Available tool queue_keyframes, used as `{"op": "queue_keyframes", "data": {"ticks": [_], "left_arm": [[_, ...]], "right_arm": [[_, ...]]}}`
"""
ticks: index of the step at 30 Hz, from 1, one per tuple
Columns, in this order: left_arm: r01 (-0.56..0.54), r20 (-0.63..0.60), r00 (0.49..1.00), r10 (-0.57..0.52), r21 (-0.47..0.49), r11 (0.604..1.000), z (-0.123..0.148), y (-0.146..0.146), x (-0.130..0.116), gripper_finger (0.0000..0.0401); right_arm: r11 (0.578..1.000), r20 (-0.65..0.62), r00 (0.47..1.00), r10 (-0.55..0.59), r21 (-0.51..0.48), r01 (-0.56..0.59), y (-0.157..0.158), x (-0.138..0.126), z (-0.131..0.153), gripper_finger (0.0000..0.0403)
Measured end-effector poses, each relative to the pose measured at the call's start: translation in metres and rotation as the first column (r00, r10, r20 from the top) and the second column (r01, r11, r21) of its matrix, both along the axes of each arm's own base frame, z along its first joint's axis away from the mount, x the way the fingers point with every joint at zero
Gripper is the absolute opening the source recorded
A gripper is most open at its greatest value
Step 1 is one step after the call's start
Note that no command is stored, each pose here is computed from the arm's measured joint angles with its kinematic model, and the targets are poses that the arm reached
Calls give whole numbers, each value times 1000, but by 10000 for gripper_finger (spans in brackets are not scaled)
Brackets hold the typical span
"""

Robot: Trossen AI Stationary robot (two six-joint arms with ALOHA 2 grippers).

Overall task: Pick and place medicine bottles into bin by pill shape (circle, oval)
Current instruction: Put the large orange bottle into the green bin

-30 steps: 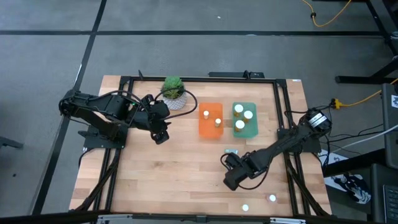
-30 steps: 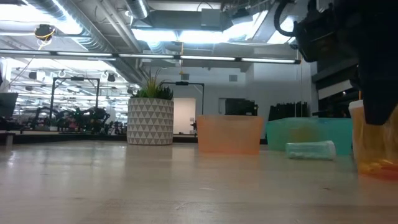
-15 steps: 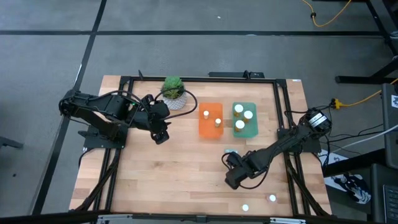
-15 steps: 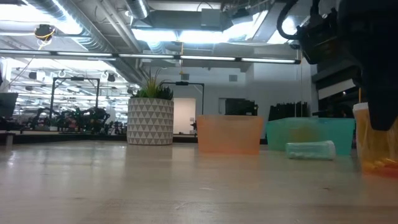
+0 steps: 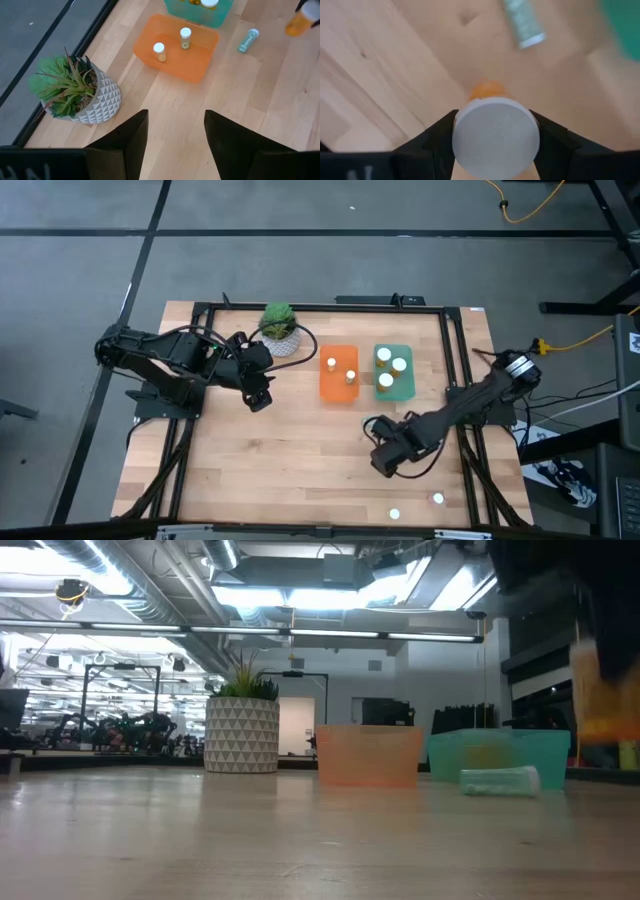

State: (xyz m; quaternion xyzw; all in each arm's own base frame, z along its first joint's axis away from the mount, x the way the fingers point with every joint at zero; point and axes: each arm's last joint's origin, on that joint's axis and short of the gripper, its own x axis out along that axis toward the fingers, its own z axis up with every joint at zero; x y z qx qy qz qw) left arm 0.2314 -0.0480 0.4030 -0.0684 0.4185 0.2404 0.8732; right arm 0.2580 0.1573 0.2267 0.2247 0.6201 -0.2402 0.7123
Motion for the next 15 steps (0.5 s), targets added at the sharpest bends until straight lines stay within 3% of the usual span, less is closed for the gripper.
{"op": "queue_keyframes", "data": {"ticks": [7, 15], "left_arm": [[0, 0, 1000, 0, 0, 1000, 0, 0, 0, 187], [0, 0, 1000, 0, 0, 1000, 0, 0, 0, 187]], "right_arm": [[987, 48, 997, -62, -147, 69, -29, -25, 68, 212], [948, 124, 973, -194, -231, 218, -78, -50, 103, 208]]}}
